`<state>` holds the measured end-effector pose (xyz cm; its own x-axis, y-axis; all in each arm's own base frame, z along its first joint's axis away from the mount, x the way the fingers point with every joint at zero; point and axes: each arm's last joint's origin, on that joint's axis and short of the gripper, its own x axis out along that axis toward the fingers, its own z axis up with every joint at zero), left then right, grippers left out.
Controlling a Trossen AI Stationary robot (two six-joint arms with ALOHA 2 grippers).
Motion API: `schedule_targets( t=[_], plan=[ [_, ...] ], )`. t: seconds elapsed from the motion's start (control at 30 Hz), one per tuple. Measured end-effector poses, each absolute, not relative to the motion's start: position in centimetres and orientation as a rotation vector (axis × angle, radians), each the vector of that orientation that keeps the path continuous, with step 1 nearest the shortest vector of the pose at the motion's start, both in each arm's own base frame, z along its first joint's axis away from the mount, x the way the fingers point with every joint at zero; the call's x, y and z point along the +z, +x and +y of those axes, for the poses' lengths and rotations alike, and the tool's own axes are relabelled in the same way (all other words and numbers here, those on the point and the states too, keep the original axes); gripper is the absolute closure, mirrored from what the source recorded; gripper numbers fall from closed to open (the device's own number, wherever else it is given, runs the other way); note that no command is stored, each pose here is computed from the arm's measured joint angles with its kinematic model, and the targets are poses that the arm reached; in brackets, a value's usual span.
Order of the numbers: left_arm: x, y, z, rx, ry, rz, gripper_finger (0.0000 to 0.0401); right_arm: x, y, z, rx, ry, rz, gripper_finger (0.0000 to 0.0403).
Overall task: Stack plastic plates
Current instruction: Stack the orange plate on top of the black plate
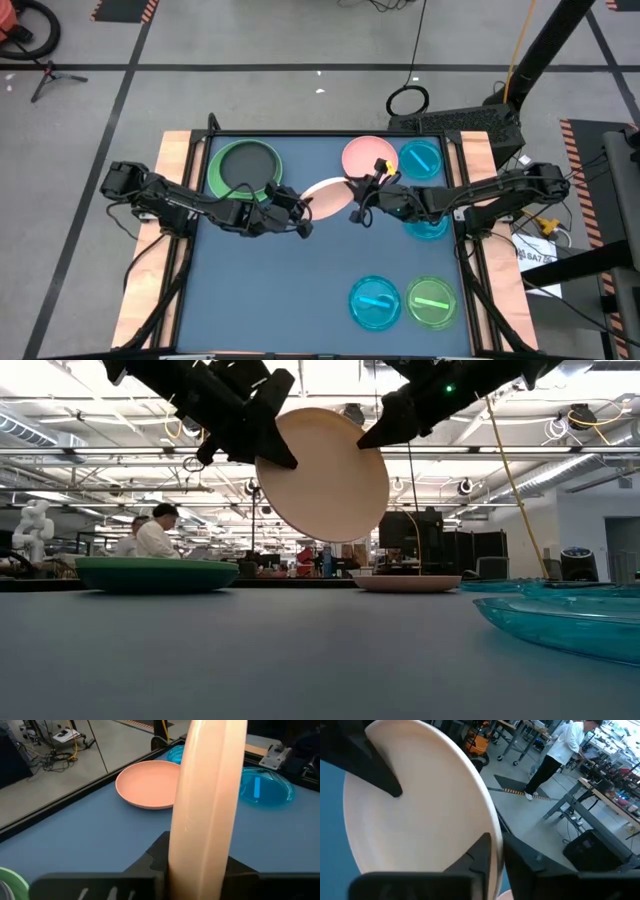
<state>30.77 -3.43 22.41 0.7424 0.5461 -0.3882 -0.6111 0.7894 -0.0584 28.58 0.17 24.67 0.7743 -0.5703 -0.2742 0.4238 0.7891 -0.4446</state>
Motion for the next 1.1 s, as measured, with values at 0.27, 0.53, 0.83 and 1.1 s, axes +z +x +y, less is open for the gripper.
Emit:
schedule_targets(
  t=[0.27,0.53,0.83,1.1],
  plan=[
    [22.4,30.7,-3.2,0.702,-0.234,0.328,0.0355,24.7,28.5,-0.2,-0.613,-0.317,0.399,0.0273],
    [21.4,30.0,-0.6,0.861,-0.28,0.398,0.0355,24.6,28.0,-0.7,-0.776,-0.312,0.42,0.0239],
    [22.6,28.3,3.6,0.982,-0.306,0.432,0.0355,24.9,27.8,-0.7,-0.774,-0.313,0.422,0.0239],
    [26.2,23.5,5.9,1.078,-0.295,0.458,0.0355,24.6,27.7,-0.7,-0.774,-0.314,0.443,0.0239]
  ],
)
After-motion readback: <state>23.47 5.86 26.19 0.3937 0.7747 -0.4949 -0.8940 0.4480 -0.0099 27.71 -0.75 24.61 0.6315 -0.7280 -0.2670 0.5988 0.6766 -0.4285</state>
